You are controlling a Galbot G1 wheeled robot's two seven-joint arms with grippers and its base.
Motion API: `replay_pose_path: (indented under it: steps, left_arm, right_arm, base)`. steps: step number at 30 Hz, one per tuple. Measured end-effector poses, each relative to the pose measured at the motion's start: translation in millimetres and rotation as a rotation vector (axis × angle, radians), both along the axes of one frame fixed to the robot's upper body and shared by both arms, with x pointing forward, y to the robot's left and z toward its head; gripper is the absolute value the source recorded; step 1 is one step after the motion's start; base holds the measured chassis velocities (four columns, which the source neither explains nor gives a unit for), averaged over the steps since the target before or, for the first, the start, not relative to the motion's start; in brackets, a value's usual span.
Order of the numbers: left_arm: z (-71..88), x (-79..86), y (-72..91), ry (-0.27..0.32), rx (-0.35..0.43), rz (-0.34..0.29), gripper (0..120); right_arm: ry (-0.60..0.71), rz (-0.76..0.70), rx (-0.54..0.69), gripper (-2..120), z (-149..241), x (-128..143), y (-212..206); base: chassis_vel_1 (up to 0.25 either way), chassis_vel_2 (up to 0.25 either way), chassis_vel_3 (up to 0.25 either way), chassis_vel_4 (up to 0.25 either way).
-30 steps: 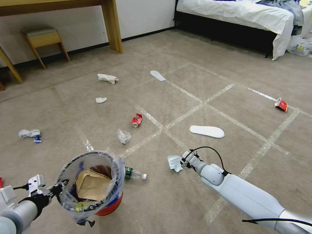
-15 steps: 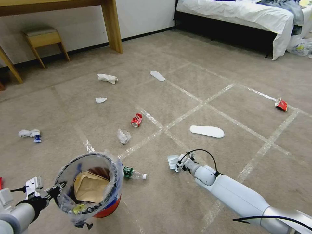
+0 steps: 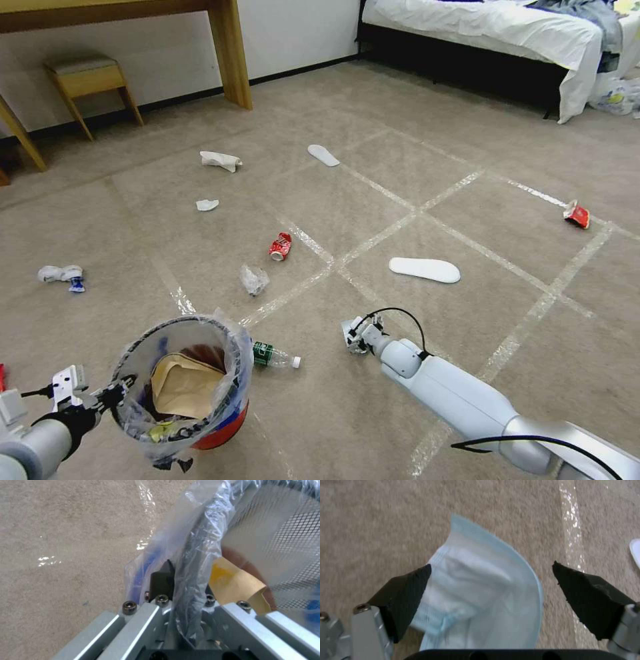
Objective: Pick up the trash bin and place the garbage on the floor into it.
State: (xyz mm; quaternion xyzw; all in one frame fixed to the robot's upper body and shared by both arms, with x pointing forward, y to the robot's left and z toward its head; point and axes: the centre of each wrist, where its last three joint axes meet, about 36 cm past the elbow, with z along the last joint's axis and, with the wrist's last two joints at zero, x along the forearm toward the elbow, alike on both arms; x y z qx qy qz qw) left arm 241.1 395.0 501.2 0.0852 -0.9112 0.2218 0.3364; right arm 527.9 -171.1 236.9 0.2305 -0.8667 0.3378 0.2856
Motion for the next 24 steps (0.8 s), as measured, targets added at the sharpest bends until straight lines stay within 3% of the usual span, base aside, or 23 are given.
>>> replay_pose_path:
  steps: [11,13,21,24]
  left_arm:
    - [-3.8,-3.6,1.0,0.002,0.003,0.01,1]
    - [-4.9,-4.9,1.3,0.005,0.006,0.012,1]
    - [-5.3,-6.4,1.6,0.006,0.009,0.016,1]
    - [-6.0,-6.4,0.3,0.006,0.006,0.014,1]
  right_arm:
    - [-0.002,-0.009,-0.005,67,-7.7,7.7,4.4]
    - [-0.002,-0.013,-0.01,57,-9.8,8.6,2.1]
    - [0.002,-0.022,-0.022,51,-14.0,5.2,-6.8]
    - [0.002,-0.028,-0.024,42,-14.2,4.3,-10.9]
  base:
    - [0.0,0.0,0.0,0.0]
    - [0.0,0.0,0.0,0.0]
    - [0.0,0.0,0.0,0.0]
    - [0.0,0.0,0.0,0.0]
